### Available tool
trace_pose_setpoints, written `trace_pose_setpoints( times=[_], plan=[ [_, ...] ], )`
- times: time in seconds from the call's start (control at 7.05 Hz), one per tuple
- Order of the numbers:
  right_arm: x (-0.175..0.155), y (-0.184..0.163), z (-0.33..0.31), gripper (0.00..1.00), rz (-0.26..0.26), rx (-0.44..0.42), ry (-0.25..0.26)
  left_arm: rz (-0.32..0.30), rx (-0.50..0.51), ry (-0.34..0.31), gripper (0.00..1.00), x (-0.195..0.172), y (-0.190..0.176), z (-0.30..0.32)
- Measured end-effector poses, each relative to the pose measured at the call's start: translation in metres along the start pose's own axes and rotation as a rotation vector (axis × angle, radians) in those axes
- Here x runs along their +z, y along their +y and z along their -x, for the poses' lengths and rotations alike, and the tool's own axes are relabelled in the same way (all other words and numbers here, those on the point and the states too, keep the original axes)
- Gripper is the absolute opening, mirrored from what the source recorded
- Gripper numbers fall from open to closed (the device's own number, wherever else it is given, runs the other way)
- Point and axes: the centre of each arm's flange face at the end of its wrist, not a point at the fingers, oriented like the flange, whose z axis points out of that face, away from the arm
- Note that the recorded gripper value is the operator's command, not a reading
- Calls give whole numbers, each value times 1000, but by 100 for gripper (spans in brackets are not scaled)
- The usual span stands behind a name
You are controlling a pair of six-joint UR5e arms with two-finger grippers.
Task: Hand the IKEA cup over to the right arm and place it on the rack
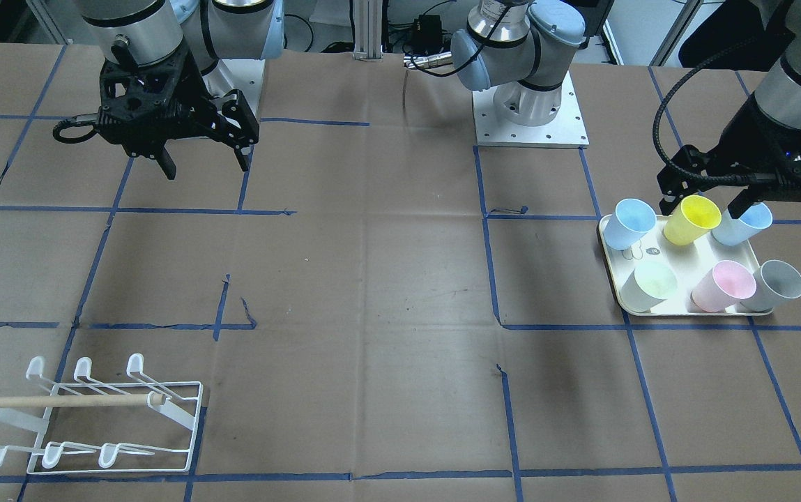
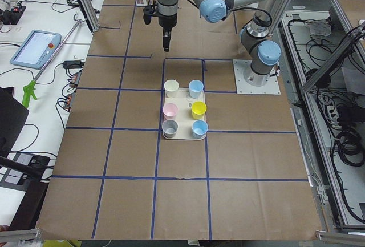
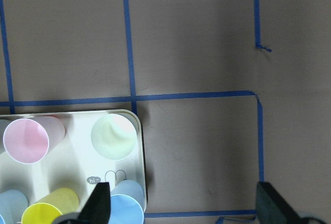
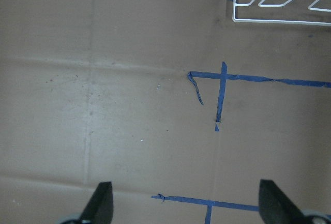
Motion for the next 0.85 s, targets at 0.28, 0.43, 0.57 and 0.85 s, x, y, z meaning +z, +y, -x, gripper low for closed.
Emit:
trace_pose_setpoints(
  times=[0.28, 0.43, 0.57, 0.85],
  plan=[
    [6, -4, 8, 100, -76, 51, -84, 2, -8, -3, 100, 44, 6, 9],
    [11, -5, 11, 100, -121, 105, -120, 10, -12, 0, 100, 71, 10, 10],
    [20, -6, 11, 100, -158, 150, -142, 18, -15, 5, 100, 97, 14, 9],
    [43, -10, 19, 100, -221, 233, -261, 32, -20, 8, 100, 150, 20, 9]
  ],
)
